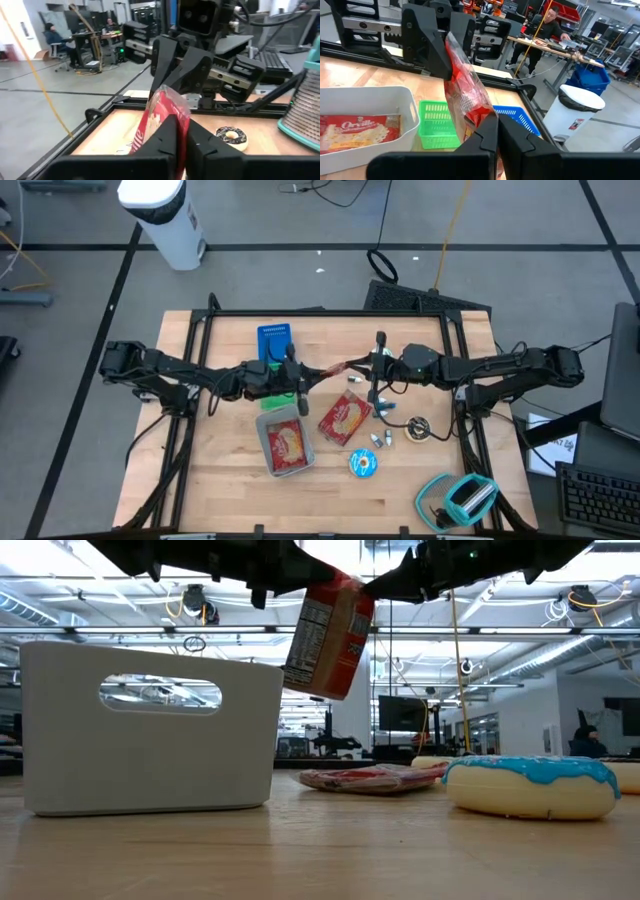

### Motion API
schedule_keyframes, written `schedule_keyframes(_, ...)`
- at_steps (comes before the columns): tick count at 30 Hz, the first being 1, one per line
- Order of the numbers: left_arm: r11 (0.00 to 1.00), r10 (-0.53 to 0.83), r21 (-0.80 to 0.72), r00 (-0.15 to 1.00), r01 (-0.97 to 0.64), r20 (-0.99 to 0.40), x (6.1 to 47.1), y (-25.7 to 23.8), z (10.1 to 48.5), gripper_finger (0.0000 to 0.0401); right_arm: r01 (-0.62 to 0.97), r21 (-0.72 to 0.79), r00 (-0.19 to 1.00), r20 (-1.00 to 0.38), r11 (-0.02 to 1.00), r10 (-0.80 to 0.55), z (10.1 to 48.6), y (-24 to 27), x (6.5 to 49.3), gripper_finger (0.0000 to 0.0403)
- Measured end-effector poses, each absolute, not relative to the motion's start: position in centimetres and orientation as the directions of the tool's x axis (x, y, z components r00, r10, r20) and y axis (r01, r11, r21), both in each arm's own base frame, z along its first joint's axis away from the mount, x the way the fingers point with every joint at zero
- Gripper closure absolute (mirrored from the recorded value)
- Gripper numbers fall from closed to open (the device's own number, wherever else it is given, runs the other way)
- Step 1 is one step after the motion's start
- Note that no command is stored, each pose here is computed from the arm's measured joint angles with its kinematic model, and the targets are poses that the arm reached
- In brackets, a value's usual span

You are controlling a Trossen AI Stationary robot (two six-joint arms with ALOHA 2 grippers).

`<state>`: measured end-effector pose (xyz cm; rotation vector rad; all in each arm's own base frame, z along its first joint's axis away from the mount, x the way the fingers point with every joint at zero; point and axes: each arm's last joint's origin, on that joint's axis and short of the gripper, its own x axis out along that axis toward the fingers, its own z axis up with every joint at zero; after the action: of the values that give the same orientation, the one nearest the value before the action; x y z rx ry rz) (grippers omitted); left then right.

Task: Pick & Place Food Item
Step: Put the top popcorn pack into the gray bin

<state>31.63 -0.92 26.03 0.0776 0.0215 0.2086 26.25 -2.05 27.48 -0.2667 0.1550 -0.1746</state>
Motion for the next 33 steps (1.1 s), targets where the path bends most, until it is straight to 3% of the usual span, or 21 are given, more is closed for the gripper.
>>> schedule_keyframes(8, 0.976, 0.18, 0.122, 0.984, -0.179, 0.004, 30.4, -1.2, 27.6, 0.0396, 0.159, -0.192, 0.973, -0.138, 0.968, -0.187, 27.6, -2.0, 26.0, 0.0381)
schedule_keyframes(16, 0.978, 0.128, 0.163, 0.992, -0.128, 0.016, 27.8, -2.5, 30.1, 0.0398, 0.171, -0.183, 0.968, -0.153, 0.968, -0.199, 28.7, -1.9, 24.2, 0.0312)
schedule_keyframes(22, 0.981, 0.014, 0.194, 1.0, -0.019, 0.028, 25.9, -5.3, 31.4, 0.0399, 0.165, -0.176, 0.963, -0.185, 0.97, -0.197, 29.5, -1.8, 22.3, 0.0267)
schedule_keyframes(27, 0.965, -0.069, 0.255, 0.998, 0.064, 0.012, 24.6, -8.3, 31.3, 0.04, 0.169, -0.173, 0.967, -0.161, 0.97, -0.197, 29.7, -1.7, 20.8, 0.0254)
schedule_keyframes(33, 0.963, -0.033, 0.269, 0.999, 0.026, 0.022, 22.8, -10.4, 30.1, 0.04, 0.183, -0.167, 0.977, -0.077, 0.969, -0.198, 28.6, -1.6, 19.4, 0.0255)
